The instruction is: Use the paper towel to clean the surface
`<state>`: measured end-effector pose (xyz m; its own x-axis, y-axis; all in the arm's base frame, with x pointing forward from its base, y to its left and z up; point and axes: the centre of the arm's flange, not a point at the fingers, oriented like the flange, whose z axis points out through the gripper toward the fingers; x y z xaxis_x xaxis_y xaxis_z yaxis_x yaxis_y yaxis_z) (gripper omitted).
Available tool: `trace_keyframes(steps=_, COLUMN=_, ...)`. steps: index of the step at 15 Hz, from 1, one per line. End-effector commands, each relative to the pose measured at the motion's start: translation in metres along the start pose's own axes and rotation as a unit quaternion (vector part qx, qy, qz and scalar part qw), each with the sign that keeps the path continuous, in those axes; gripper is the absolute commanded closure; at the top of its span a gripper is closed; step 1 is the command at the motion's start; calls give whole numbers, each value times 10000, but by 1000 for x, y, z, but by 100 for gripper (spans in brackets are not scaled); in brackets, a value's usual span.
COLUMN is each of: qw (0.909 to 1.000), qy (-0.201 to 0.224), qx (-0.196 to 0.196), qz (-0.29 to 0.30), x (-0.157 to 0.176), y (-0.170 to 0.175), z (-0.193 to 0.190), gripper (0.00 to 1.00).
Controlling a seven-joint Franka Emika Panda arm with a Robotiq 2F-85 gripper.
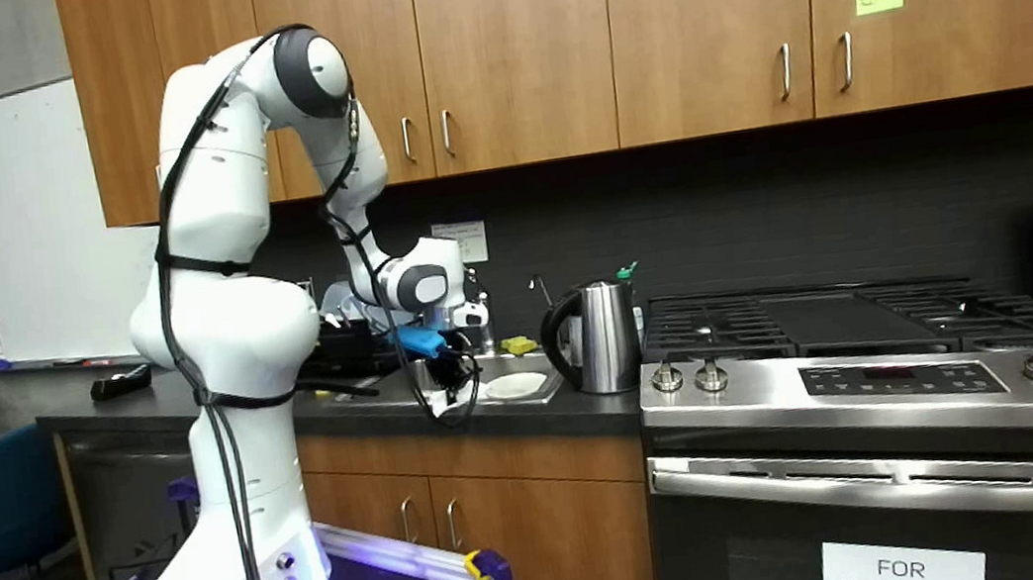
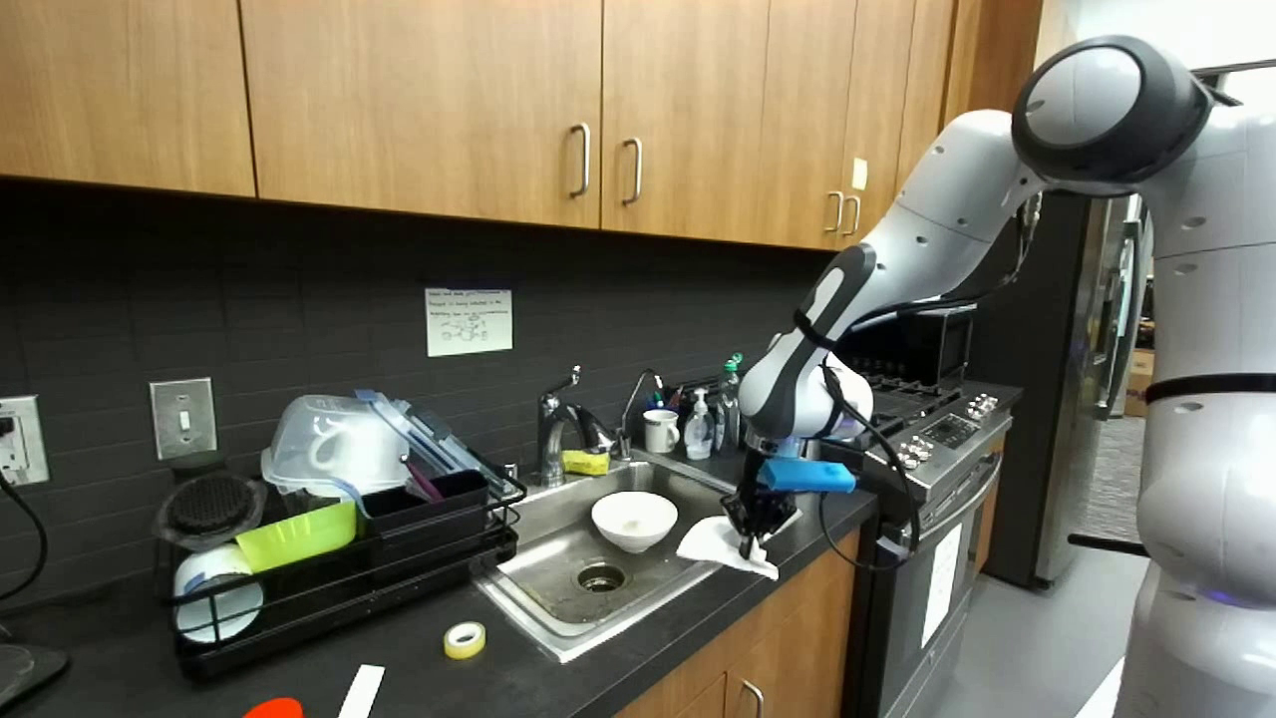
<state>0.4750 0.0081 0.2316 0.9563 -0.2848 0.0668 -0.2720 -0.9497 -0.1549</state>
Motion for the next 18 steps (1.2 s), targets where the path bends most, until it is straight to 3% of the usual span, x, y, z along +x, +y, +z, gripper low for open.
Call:
trace_keyframes(steps=1, qw=9997, qy=-184, qx=126, qz=-137, x=-10, y=-12, z=8, gripper=100)
trace_keyframes(steps=13, qw=9937, qy=-490, qx=161, qz=-995, x=-26, y=-72, z=20, gripper=100)
trace_keyframes(steps=18, qw=9943, qy=-488, qx=118, qz=-943, x=-26, y=-63, z=18, gripper=100)
